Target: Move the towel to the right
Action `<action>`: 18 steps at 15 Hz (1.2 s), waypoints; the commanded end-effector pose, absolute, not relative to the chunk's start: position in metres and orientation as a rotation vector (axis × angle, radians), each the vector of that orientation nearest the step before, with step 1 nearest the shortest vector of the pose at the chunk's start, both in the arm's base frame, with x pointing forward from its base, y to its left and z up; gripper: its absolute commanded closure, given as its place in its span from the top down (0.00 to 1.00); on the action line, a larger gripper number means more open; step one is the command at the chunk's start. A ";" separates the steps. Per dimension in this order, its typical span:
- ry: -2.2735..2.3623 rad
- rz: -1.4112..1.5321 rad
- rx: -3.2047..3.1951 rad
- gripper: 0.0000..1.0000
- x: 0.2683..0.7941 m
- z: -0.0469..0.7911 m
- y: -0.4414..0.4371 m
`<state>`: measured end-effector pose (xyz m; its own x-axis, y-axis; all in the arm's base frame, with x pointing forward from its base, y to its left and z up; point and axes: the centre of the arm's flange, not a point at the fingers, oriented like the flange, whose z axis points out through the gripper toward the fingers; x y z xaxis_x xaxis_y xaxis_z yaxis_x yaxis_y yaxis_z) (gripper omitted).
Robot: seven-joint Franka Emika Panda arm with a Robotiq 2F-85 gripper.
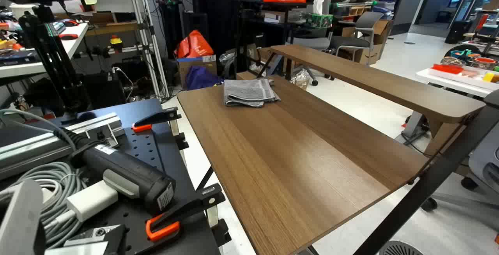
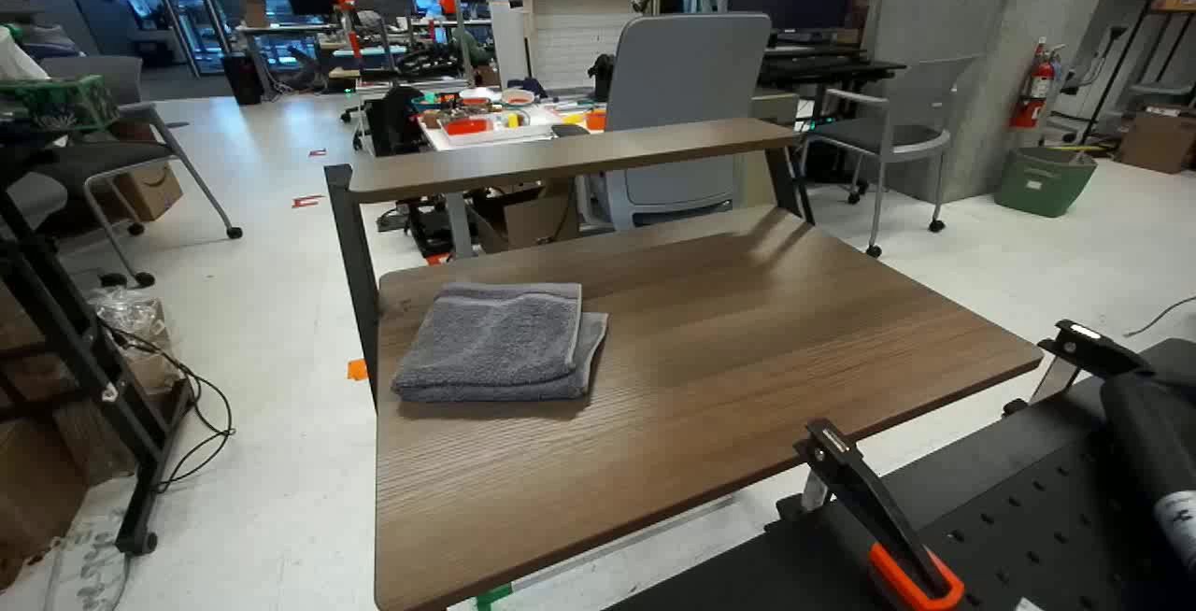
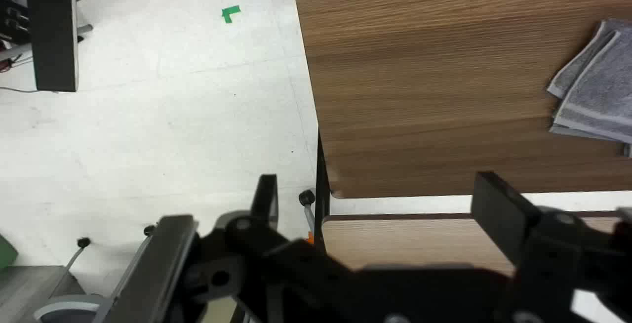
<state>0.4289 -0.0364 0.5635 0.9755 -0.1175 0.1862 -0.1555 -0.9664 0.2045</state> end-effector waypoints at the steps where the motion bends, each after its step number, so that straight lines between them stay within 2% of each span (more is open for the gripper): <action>1: -0.203 0.255 2.904 1.00 0.429 0.564 -0.036; 9: 0.257 0.180 2.911 1.00 0.454 0.474 0.059; 18: 0.659 0.261 2.957 1.00 0.515 0.308 0.166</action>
